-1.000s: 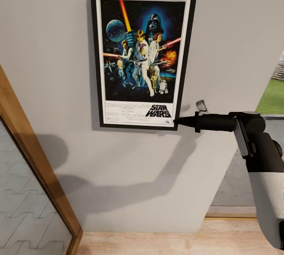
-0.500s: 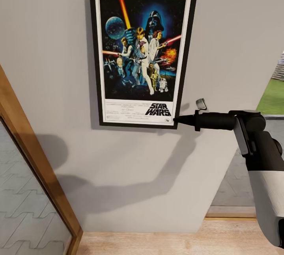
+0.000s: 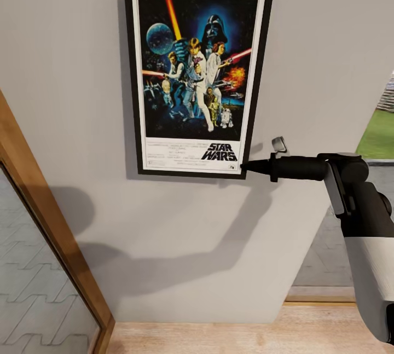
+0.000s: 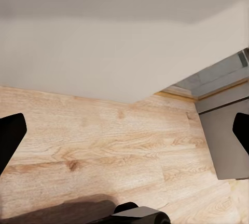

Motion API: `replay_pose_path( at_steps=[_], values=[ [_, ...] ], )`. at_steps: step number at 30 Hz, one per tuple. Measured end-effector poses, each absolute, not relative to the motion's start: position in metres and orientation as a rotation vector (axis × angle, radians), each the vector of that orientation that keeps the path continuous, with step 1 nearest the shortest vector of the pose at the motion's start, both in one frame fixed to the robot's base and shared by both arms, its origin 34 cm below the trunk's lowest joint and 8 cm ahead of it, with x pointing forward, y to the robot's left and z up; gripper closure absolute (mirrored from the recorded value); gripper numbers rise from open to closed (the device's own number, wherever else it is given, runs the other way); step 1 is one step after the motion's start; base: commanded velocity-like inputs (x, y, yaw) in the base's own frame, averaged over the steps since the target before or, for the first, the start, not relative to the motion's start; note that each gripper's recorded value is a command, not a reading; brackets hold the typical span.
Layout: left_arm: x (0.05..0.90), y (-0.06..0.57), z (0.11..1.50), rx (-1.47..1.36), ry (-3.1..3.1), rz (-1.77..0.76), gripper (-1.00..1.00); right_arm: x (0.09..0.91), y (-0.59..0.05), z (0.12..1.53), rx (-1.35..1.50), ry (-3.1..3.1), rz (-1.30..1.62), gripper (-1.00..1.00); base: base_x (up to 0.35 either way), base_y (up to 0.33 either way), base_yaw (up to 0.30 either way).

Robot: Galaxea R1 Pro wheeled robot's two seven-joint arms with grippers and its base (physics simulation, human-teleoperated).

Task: Pick up the poster from the kitchen countertop and hang it on one of the wall nails in the kitchen.

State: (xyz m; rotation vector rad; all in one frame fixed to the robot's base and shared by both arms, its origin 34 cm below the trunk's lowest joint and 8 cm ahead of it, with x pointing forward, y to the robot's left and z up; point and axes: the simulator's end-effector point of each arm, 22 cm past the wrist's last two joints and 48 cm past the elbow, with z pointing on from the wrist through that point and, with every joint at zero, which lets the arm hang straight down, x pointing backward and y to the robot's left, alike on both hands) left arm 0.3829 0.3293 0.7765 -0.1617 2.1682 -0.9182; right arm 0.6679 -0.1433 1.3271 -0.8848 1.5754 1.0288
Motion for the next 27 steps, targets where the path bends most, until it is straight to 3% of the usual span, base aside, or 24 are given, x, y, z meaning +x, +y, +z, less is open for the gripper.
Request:
replay_pose_path(
  at_steps=[27],
  values=[
    [0.3829,0.3293,0.7765,-0.161,2.168,-0.919,-1.00,0.6670,-0.1426,1.3272,-0.889,1.573,1.032,1.00,0.000,0.000,0.000]
  ],
)
